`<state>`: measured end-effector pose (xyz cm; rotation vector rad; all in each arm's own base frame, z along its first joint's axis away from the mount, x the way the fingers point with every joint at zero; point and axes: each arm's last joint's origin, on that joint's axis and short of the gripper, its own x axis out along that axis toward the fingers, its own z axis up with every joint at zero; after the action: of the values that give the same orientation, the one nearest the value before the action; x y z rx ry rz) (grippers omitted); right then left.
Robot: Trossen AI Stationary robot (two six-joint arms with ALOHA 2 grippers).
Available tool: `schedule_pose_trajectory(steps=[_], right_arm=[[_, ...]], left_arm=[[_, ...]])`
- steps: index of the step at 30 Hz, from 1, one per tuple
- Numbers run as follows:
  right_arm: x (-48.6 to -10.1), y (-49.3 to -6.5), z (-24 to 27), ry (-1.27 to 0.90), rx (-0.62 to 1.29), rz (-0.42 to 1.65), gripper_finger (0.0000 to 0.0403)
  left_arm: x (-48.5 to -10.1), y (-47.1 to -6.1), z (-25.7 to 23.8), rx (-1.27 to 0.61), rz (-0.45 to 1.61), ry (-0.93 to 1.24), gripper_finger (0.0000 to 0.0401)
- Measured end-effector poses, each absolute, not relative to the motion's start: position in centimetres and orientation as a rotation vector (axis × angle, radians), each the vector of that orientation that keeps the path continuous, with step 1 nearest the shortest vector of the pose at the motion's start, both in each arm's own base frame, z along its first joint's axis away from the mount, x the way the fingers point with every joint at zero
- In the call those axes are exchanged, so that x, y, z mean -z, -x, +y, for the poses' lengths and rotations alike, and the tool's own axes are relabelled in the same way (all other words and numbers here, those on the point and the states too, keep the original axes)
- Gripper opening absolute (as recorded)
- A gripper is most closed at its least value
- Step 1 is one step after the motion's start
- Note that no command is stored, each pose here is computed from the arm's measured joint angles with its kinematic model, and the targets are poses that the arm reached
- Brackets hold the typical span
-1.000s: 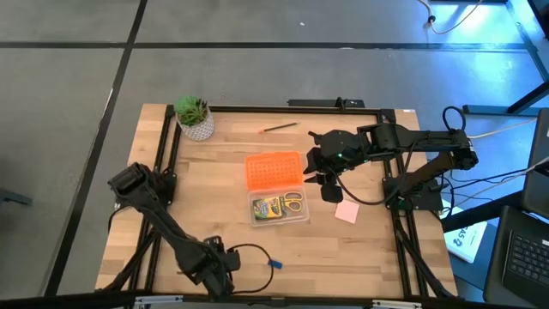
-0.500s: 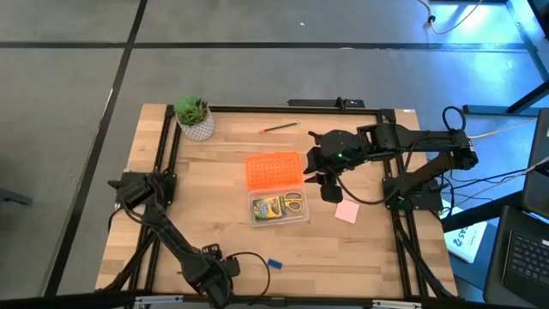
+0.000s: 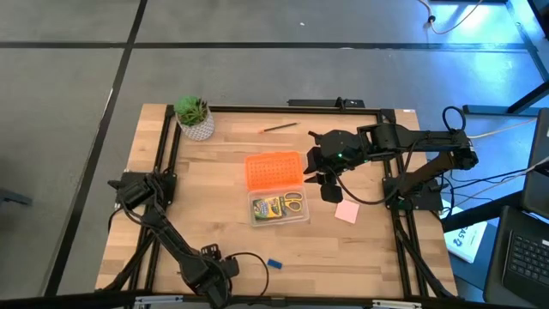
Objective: Pack school essentials
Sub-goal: Put the bottom black pencil into the supply box
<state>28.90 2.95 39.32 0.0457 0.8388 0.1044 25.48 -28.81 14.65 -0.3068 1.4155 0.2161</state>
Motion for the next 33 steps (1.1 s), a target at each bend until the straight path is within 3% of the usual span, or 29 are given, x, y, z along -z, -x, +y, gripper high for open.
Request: schedule_pose_trajectory(steps=[19, 33], right_arm=[[-39.3, -28.9, 2.9, -0.045, -0.104, 0.839, 0.0116], [-39.3, -28.9, 2.9, -0.044, -0.105, 0.839, 0.0116]], left_arm=[[-14.6, -25.3, -28.8, -0.243, 1.394, 0.280, 0.0229], [-14.6, -24.3, -29.7, -0.206, 1.389, 0.263, 0.0157]])
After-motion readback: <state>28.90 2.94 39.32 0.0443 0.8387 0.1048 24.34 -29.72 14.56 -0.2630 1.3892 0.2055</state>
